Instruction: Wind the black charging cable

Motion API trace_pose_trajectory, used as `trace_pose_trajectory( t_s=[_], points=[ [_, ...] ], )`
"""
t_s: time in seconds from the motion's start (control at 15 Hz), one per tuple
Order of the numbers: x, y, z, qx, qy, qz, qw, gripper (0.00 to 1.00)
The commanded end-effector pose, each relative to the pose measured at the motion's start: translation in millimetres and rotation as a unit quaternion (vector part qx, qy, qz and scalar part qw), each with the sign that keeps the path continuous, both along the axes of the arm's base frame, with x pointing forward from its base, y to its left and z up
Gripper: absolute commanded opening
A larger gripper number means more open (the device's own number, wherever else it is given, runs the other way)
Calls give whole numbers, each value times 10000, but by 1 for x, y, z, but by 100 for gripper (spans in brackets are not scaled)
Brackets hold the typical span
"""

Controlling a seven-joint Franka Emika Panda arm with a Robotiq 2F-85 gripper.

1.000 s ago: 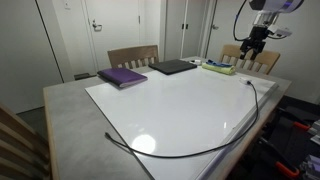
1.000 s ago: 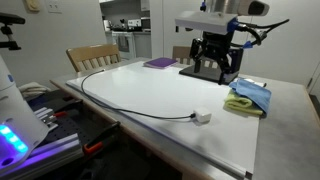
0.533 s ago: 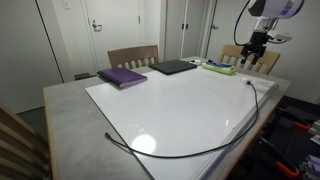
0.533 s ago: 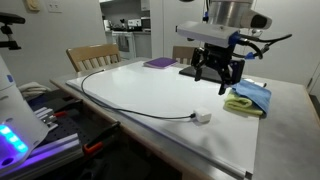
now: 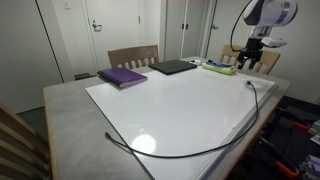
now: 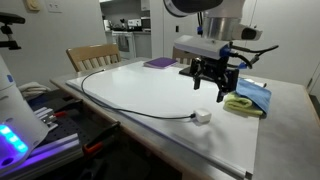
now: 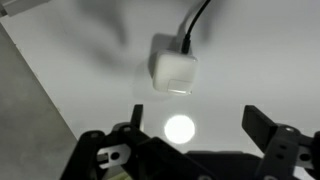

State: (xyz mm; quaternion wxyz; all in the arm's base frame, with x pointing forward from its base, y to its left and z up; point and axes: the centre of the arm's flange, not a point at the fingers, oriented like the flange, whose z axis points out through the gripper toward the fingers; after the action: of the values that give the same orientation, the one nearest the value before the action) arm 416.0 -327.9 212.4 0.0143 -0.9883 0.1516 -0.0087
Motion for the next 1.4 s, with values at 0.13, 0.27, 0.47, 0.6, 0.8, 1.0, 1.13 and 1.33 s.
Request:
trace_pose_trajectory(
  t_s=[0.13, 0.27, 0.47, 0.6, 0.8, 1.0, 1.13, 1.33],
  points=[
    [-2, 0, -29, -184, 37, -190, 9996, 100],
    [-5, -3, -35, -210, 63, -298, 9993, 100],
    [-10, -9, -45, -189, 138, -479, 9986, 100],
    [-14, -10, -51, -148, 190, -554, 9982, 100],
    [-15, -8, -60, -68, 211, -558, 9982, 100],
    [-15, -3, -64, -18, 130, -475, 9988, 100],
    [-15, -2, -66, -51, 87, -434, 9990, 95],
    [-16, -4, -67, -108, 37, -390, 9992, 68]
  ],
)
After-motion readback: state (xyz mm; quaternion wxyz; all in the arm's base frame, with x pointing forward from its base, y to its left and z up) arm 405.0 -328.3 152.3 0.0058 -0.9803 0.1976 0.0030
